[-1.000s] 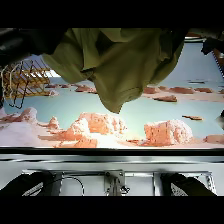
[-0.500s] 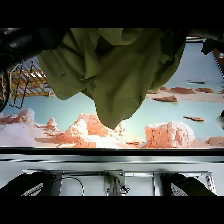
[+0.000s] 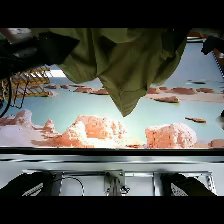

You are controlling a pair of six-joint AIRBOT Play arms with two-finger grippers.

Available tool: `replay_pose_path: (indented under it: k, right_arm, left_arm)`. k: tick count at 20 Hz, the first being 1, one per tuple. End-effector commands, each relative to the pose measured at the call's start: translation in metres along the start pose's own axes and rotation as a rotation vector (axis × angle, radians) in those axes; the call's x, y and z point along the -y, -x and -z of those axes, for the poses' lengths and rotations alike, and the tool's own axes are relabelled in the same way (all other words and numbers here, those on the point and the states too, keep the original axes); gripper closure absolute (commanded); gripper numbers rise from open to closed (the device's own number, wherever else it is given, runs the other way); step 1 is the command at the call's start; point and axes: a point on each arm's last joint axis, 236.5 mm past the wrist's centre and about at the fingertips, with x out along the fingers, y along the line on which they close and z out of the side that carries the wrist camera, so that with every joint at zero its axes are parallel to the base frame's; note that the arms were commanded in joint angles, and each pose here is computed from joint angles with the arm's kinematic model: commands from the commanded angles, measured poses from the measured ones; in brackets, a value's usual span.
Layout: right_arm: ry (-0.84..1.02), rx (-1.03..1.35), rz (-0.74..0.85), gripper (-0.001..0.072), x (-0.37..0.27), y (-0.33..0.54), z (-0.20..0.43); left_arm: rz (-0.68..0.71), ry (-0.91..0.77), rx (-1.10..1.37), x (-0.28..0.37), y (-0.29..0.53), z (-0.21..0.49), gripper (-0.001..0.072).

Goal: Fold the shirts.

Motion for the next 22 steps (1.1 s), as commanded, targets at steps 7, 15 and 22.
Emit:
replay_pose_path:
  k: [7,15,22]
  right_arm:
    - [0.023,0.015,-0.007,0.0641,-0.005,0.01,-0.01]
    - [-0.008,-0.132,-0.227,0.0641,-0.061,0.029,0.017]
    - [0.005,-0.155,-0.204,0.0641,-0.056,0.028,0.023]
  left_arm:
    - [-0.179,-0.135,0.103,-0.046,0.066,-0.048,0.0194]
    - [-0.501,-0.187,0.25,-0.132,0.142,-0.105,0.0194]
    - [-0.332,-0.021,0.052,-0.148,0.095,-0.05,0.01]
